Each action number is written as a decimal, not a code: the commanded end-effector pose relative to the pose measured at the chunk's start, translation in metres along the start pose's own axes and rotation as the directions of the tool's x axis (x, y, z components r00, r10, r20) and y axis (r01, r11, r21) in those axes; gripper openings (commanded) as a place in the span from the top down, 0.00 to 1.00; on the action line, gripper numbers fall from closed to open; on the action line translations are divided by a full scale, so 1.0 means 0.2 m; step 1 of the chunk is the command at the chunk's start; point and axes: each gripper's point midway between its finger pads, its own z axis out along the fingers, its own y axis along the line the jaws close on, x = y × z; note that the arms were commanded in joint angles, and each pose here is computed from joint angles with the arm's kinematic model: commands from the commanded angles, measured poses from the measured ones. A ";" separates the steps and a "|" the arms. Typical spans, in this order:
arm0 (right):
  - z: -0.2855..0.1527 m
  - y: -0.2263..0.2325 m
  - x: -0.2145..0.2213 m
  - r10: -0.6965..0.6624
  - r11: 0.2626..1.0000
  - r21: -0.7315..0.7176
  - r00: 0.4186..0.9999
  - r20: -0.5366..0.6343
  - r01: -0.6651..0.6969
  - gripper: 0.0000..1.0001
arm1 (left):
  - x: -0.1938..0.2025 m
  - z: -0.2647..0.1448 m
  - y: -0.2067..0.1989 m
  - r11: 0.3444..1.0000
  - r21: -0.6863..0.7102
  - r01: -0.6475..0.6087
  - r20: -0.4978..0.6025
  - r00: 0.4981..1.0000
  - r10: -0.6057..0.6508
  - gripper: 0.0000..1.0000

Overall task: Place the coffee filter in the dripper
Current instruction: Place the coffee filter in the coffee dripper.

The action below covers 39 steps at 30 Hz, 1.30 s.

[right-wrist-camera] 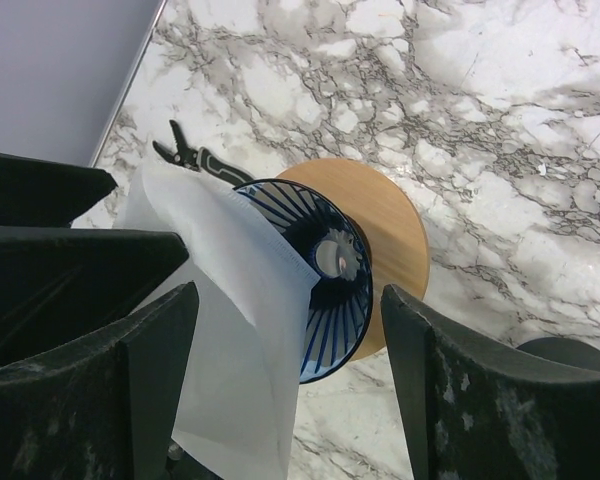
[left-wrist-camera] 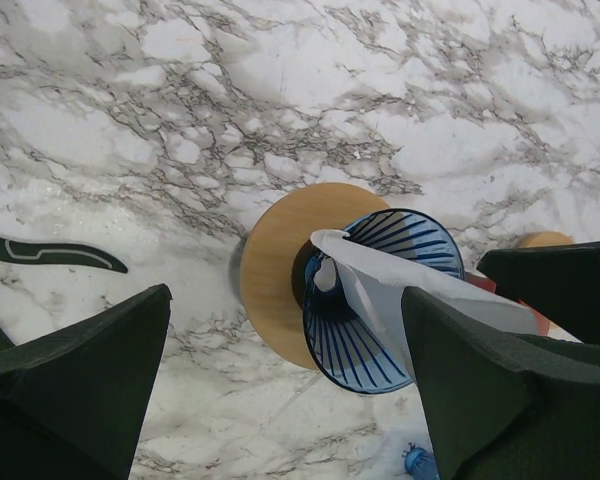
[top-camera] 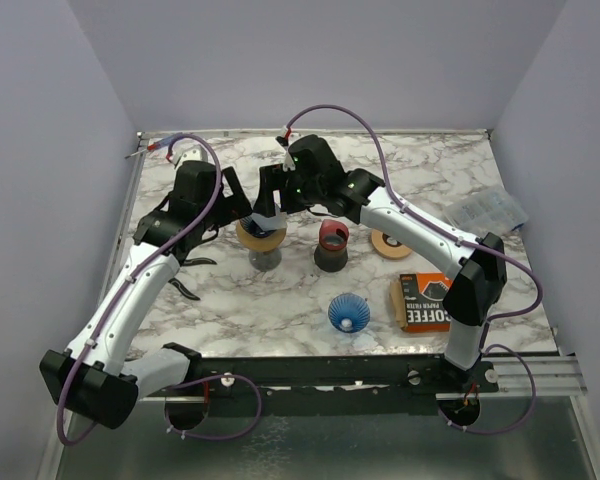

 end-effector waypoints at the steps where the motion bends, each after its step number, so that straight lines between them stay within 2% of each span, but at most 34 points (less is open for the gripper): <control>1: 0.02 -0.03 0.00 -0.015 0.999 0.040 1.000 0.008 0.015 0.22 | 0.05 0.02 -0.02 0.999 0.026 -0.025 -0.033 0.999 0.026 0.01; 9: 0.01 -0.07 -0.02 -0.036 0.996 0.085 0.999 0.016 0.034 0.22 | 0.08 0.06 0.01 0.999 0.004 -0.047 -0.050 0.998 0.047 0.01; 20: 0.02 -0.15 -0.01 -0.040 0.984 0.176 0.999 0.002 0.039 0.22 | 0.05 0.04 0.05 0.997 -0.022 -0.072 -0.020 0.997 0.072 0.01; 39: -0.01 -0.23 0.01 0.047 0.995 0.093 0.999 -0.026 -0.044 0.22 | 0.06 0.02 0.09 0.995 -0.045 -0.091 -0.014 0.996 0.090 0.01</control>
